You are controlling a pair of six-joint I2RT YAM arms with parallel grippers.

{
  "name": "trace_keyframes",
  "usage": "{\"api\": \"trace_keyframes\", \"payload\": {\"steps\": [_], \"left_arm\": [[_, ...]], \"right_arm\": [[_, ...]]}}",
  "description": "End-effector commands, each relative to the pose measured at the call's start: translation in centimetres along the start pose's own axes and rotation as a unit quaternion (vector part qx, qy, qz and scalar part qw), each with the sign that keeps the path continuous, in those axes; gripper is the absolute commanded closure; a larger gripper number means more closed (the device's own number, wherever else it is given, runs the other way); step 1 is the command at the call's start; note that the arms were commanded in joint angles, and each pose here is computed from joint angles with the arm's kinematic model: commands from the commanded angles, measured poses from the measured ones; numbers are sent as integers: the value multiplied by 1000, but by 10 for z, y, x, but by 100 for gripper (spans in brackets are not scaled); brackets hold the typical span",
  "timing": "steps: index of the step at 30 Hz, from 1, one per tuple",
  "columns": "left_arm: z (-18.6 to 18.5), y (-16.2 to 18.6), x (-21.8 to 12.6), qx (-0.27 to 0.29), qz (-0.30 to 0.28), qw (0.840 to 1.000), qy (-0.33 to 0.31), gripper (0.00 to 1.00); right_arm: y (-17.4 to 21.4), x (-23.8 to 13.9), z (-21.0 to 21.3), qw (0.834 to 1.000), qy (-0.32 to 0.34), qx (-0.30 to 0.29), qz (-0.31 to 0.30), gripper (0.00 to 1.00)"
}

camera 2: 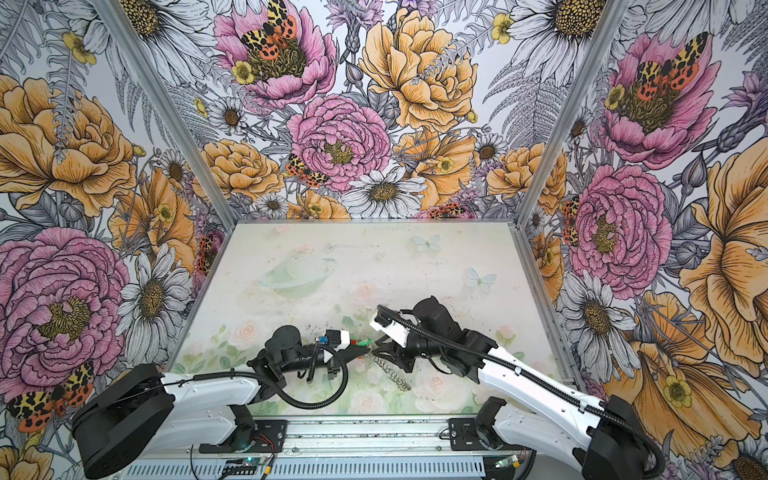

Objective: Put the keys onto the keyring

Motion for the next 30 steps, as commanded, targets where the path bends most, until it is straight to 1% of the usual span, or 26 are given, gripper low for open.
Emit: {"api": "trace_keyframes", "payload": {"steps": [1,13,18,30], "left_arm": [[-1,-15,-3,16,-34,999,11,100],[-7,-18,-2,8,-44,998,34,100],[-6,-17,-2,7,-44,999,32,100],[-3,-15,-3,5,-40,999,25,100]], "right_arm": [[4,5,6,1000,-18,-18,5,73],[7,8,10,999,-22,-29,11,75],[7,9,13,999,-31,-33,14,81],[5,5,15,999,-29,-39,6,96]]}}
Point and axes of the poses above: each gripper's point midway between its finger pads, its own x axis out along the fingers, its own z axis along the line the jaws close on, y = z × x, the point moved 2 cm from there along -x, back along the fingers, and after that the axes turned 15 degrees about x, right-handed, at the moved point
